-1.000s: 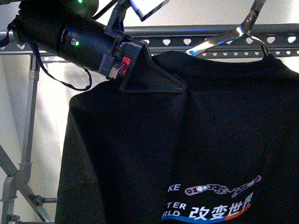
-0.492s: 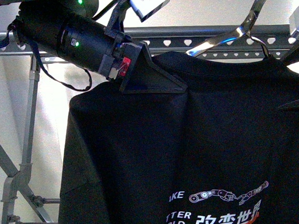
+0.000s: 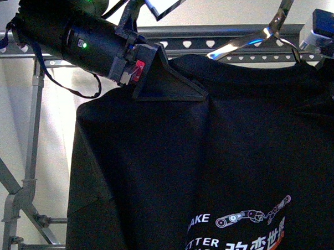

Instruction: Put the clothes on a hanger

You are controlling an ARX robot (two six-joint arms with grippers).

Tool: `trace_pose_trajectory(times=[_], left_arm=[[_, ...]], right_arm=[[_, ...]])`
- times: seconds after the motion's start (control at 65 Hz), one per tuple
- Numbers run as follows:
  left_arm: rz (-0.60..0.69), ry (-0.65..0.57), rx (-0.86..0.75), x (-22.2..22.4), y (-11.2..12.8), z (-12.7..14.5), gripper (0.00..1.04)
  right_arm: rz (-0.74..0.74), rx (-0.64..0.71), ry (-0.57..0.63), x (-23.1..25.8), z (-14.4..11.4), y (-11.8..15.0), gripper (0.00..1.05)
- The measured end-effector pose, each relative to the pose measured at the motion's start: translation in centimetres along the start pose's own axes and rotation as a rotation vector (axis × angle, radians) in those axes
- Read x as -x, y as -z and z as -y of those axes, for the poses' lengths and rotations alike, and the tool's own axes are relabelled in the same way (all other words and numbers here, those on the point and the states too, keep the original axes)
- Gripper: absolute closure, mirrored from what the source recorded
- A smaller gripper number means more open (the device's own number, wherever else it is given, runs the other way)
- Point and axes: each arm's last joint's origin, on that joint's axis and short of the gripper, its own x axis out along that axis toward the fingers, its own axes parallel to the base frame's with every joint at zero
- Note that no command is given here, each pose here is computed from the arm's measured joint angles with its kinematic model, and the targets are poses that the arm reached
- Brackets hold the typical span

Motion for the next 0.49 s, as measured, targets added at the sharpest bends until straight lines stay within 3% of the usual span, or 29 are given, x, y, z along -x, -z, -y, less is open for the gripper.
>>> trace_pose_trajectory(times=[0.185,0.246,0.492], left_arm=[[-0.003,0.001,0.010,-0.1,0.0,0.0,1.00],[0.005,0.002,0.011,-0.1,-0.1,0.0,0.81],[0.023,0.005,0.002,0.2,-0.5,0.1,0.40]], right_arm=[[0.016,-0.025,-0.009,1.5,-0.7,1.4,0.91],[0.033,-0.019,-0.021,2.5,-0.9,1.4,1.02],[-0.062,-0.073,-0.054,5.4,-1.5,1.2,1.02]])
